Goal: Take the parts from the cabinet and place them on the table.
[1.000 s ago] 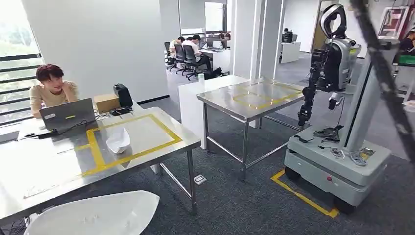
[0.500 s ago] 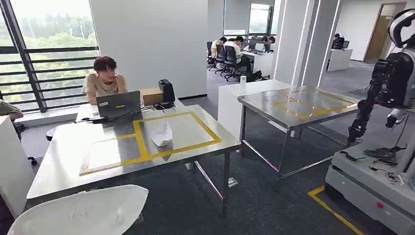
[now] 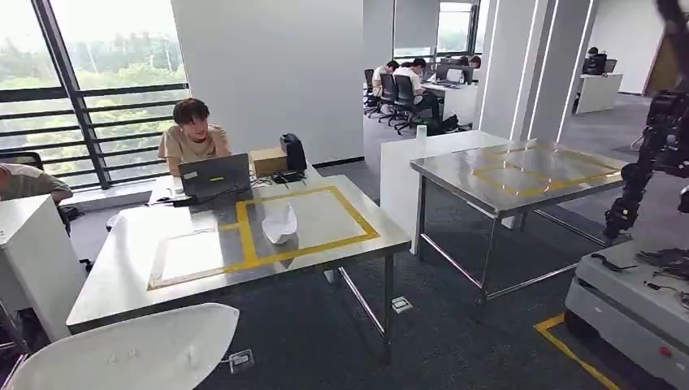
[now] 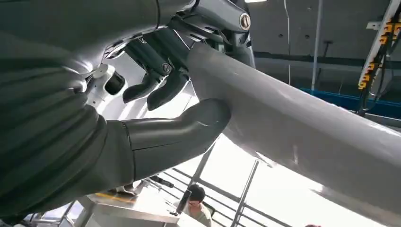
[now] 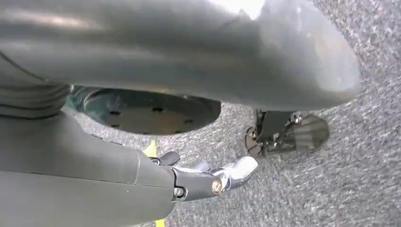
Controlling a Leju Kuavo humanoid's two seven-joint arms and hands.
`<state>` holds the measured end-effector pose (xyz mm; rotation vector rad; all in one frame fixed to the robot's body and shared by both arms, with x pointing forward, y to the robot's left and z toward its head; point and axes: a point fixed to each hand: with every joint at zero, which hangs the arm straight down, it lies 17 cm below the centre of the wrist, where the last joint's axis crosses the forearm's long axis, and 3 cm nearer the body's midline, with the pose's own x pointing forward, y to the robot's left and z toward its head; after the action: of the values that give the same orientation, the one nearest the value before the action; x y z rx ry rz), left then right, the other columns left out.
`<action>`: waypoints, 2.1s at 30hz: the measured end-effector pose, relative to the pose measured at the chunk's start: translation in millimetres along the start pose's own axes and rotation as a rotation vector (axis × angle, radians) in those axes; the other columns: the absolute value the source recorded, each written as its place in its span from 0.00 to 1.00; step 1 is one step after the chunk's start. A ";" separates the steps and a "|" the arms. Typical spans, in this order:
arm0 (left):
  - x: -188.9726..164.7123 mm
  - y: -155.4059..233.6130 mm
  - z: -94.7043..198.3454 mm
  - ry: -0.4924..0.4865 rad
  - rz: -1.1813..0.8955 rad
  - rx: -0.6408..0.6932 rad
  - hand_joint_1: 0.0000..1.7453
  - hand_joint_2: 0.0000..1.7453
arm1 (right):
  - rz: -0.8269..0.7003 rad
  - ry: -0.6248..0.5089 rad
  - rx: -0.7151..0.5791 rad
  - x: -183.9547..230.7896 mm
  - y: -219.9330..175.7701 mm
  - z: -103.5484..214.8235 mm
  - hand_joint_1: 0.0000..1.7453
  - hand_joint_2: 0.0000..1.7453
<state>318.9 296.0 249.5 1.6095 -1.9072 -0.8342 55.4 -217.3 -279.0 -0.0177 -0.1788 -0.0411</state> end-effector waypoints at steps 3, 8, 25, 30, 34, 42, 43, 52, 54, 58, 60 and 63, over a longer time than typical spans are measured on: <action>0.2 2.1 3.0 -0.006 0.013 -0.002 1.00 1.00 | -0.003 -0.007 -0.001 1.8 -0.3 -0.1 0.00 0.00; -4.8 5.1 6.0 -0.025 0.017 -0.001 1.00 1.00 | 0.001 -0.030 -0.027 8.9 -19.9 -2.5 0.00 0.00; 2.4 8.3 6.0 -0.018 -0.020 -0.002 1.00 1.00 | -0.017 -0.047 -0.053 11.9 -32.0 -3.5 0.00 0.00; 3.6 6.6 3.6 -0.012 -0.019 -0.002 1.00 1.00 | -0.011 -0.058 -0.057 13.1 -35.5 -3.6 0.00 0.00; 4.3 7.4 2.7 -0.019 -0.024 0.000 1.00 1.00 | -0.010 -0.059 -0.057 13.6 -35.0 -3.6 0.00 0.00; 11.8 3.1 2.7 -0.034 -0.030 -0.008 1.00 1.00 | -0.018 -0.042 -0.058 8.5 -35.3 -3.5 0.00 0.00; 12.4 2.4 2.8 -0.035 -0.028 -0.009 1.00 1.00 | -0.020 -0.038 -0.058 7.8 -35.3 -3.6 0.00 0.00; 4.6 -0.5 -7.1 -0.028 -0.018 0.005 1.00 1.00 | -0.053 -0.048 -0.058 11.1 -34.2 -3.5 0.00 0.00; 4.6 -1.9 -8.5 -0.032 -0.026 0.006 1.00 1.00 | -0.050 -0.046 -0.057 10.6 -34.2 -3.4 0.00 0.00; 3.1 -3.4 -5.9 -0.019 -0.029 -0.002 1.00 1.00 | -0.035 -0.036 -0.060 -0.6 -36.6 -2.7 0.00 0.00; 2.9 -2.8 -2.2 -0.017 -0.027 -0.009 1.00 1.00 | -0.028 -0.031 -0.060 -2.3 -36.5 -2.7 0.00 0.00; 1.7 -1.1 0.6 -0.020 -0.028 -0.013 1.00 1.00 | -0.021 -0.005 -0.062 -6.3 -38.3 -2.9 0.00 0.00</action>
<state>318.9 294.3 248.2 1.6290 -1.8932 -0.8754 48.0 -255.4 -282.4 -0.0779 -0.1825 -0.0675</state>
